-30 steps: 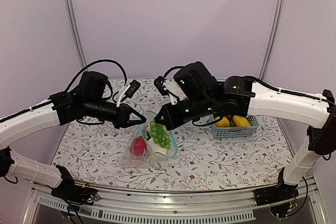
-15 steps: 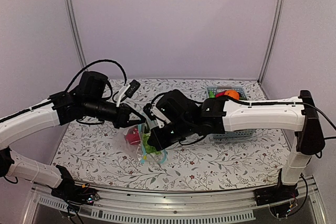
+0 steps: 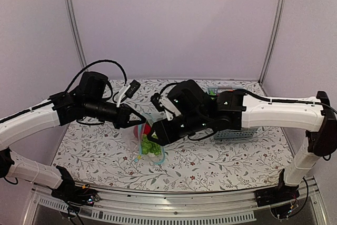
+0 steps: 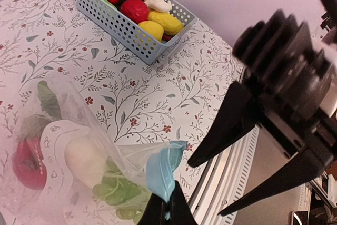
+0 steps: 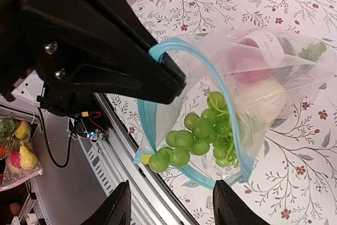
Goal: Place the food in the zip-top bag and seal the zipper
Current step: Place the fake fruit in the zipper food storage bag, then pass from the left arm to the right
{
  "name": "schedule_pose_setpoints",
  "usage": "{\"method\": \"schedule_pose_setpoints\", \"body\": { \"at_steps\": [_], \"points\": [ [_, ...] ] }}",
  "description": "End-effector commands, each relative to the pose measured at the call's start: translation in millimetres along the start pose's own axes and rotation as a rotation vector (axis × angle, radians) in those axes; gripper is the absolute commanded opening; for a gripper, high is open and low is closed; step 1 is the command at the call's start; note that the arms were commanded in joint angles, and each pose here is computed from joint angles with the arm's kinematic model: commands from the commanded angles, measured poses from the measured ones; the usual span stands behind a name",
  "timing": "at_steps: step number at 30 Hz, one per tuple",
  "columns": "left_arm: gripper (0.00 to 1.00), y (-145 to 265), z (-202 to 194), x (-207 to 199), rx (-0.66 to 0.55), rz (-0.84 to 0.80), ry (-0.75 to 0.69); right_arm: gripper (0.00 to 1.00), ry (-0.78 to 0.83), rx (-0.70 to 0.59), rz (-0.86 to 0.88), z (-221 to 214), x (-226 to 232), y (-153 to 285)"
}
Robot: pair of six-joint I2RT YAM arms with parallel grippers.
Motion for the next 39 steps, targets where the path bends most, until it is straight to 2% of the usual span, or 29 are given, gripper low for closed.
{"method": "schedule_pose_setpoints", "body": {
  "at_steps": [1,7,16,23,26,33,37,39],
  "points": [
    [0.0,4.3,4.0,5.3,-0.025,0.016,0.005,0.55,-0.018,-0.08,-0.049,4.1,-12.0,42.2],
    [0.0,3.2,3.3,5.7,-0.021,0.013,0.007,0.59,-0.067,-0.108,-0.093,-9.3,-37.0,55.2],
    [0.0,3.1,2.5,6.2,-0.018,0.015,0.007,0.58,-0.101,-0.082,-0.078,-17.4,-42.1,15.4],
    [0.0,3.6,2.9,6.7,-0.019,0.02,0.005,0.52,-0.09,-0.048,-0.119,-23.9,-45.5,-20.2],
    [0.0,4.7,3.4,7.4,-0.018,0.026,0.003,0.45,-0.092,-0.055,-0.138,-24.9,-49.4,-29.4],
    [0.0,5.9,2.8,12.5,-0.016,0.048,0.004,0.11,-0.093,-0.091,-0.122,-15.8,-41.0,-25.5],
    [0.0,6.0,2.1,14.7,-0.013,0.055,0.005,0.01,-0.077,-0.148,-0.084,0.7,-25.7,-5.7],
    [0.0,5.8,1.1,15.7,-0.009,0.061,0.007,0.0,-0.071,-0.167,-0.065,7.5,-18.4,3.7]
  ]
}}
Point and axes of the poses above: each gripper's point midway between its finger pads, its own y axis back along the fingers, its own x axis along the line the jaws close on, z = x × y, the point moved 1 cm from there along y, back along the fingers, and after that the axes turned 14 degrees about -y, right-handed, at the moved point
